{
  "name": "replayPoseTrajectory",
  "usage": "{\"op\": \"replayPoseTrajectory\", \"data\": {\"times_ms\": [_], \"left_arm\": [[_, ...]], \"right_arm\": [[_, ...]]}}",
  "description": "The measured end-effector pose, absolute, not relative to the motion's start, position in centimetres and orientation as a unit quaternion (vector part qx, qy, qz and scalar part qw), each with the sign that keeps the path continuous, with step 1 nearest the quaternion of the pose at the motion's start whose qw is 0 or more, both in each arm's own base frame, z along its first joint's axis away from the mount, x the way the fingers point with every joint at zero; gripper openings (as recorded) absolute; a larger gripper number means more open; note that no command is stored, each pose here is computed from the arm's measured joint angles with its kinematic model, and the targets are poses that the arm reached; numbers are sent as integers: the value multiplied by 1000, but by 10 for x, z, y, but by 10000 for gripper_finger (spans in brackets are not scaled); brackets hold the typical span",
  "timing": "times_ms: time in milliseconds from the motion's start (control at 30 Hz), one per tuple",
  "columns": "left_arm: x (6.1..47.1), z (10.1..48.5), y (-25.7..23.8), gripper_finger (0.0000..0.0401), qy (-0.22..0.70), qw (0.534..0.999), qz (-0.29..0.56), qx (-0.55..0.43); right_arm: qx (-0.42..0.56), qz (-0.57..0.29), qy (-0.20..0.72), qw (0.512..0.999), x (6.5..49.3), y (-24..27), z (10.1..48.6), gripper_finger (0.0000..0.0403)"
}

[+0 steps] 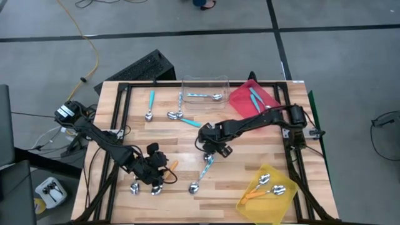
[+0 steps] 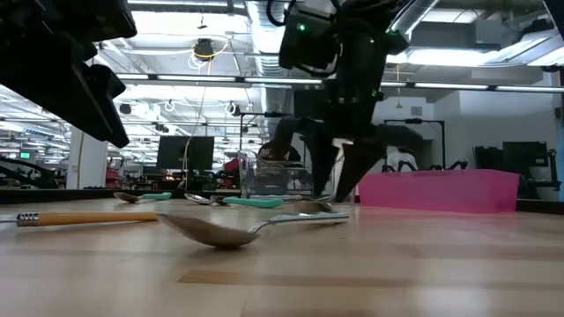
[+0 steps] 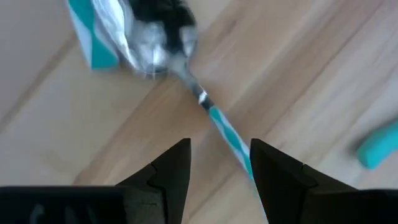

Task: Sort silverware by color (type)
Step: Put the white-blue spoon into the transparent bin

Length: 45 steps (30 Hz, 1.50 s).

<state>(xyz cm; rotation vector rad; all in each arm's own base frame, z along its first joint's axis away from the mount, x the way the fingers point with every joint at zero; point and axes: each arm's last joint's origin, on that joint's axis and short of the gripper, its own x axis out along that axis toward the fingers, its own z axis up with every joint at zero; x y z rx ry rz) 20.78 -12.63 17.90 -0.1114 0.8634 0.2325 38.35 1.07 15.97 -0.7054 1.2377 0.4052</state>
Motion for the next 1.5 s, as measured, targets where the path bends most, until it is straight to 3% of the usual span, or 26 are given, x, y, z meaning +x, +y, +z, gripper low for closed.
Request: {"op": "replayPoseTrajectory", "data": {"times_ms": [400,800,1233,1500], "left_arm": [[208,179,-126,185,409,902,124,-51],[208,179,-126,185,409,902,127,-57],[213,185,-131,185,365,923,113,-53],[199,213,-135,185,294,950,100,-34]], "right_arm": [[-311,211,586,718,388,0,134,176],[-263,180,607,728,385,-2,132,45],[-185,130,601,767,387,1,137,45],[-164,113,548,812,390,1,165,46]]}}
